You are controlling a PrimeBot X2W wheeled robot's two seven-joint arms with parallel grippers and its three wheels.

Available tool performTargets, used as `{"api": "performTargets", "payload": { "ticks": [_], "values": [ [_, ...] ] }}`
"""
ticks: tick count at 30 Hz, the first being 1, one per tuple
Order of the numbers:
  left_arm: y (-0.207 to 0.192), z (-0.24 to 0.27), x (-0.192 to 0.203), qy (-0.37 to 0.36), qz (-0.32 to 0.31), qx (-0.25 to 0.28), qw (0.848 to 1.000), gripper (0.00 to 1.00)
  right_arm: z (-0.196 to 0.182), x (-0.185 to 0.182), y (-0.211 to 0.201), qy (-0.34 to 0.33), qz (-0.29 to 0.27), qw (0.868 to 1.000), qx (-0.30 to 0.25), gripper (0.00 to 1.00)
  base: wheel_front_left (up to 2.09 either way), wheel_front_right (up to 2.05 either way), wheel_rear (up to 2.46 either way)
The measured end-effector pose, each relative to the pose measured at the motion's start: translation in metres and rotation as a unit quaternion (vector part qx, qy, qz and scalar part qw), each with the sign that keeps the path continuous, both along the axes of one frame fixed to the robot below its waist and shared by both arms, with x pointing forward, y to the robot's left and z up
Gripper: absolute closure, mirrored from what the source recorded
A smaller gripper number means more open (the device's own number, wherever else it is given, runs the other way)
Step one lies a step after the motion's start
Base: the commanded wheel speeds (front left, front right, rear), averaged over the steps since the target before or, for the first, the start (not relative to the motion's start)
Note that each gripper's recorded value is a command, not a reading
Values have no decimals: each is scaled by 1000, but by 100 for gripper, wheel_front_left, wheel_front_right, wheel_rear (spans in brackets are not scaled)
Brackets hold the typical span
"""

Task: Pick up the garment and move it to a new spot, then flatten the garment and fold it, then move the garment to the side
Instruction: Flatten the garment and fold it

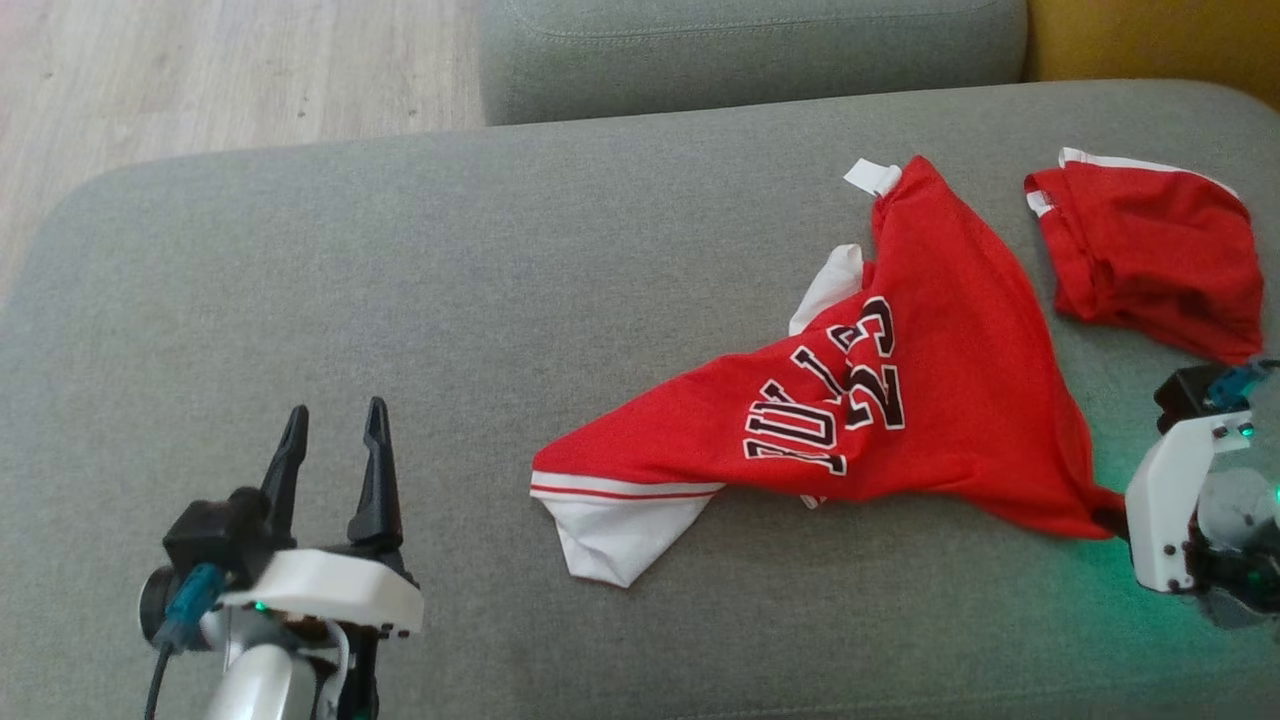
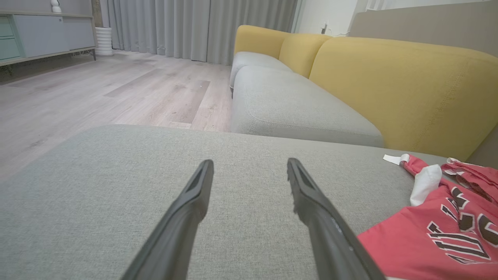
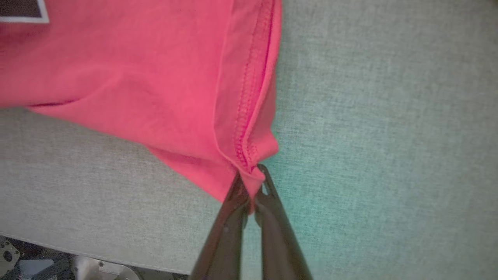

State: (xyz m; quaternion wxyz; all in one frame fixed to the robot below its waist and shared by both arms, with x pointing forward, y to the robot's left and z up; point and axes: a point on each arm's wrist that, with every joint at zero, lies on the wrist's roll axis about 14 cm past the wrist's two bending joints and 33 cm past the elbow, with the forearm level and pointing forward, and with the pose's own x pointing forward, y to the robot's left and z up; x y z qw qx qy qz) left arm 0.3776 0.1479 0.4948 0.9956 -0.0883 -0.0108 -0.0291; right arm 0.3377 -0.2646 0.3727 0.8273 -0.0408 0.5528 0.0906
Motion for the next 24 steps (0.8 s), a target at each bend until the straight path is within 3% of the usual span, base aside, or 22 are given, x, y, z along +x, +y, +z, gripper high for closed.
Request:
{"api": "performTargets", "payload": {
  "ticks": [5,10,13,14,15,21,24],
  "values": [
    [3,4,0,-6,3,3,1000,0,10,9,7,-33,-6,999,15,0,0,0,0],
    [9,9,0,-5,4,9,1000,0,61,50,5,-169,-28,984,38,0,0,0,0],
    [10,6,2,14,-10,9,1000,0,111,80,16,-295,-41,952,71,0,0,0,0],
    [11,1,4,35,-23,12,999,0,132,88,30,-355,-50,929,96,0,0,0,0],
    [10,-2,4,49,-34,13,998,0,138,89,38,-379,-57,917,110,0,0,0,0],
    [-4,-10,19,142,-98,-24,985,0,144,74,52,-461,-125,866,146,0,0,0,0],
    [-24,-37,8,241,-154,-40,957,0,146,69,55,-487,-151,846,157,0,0,0,0]
  ]
}}
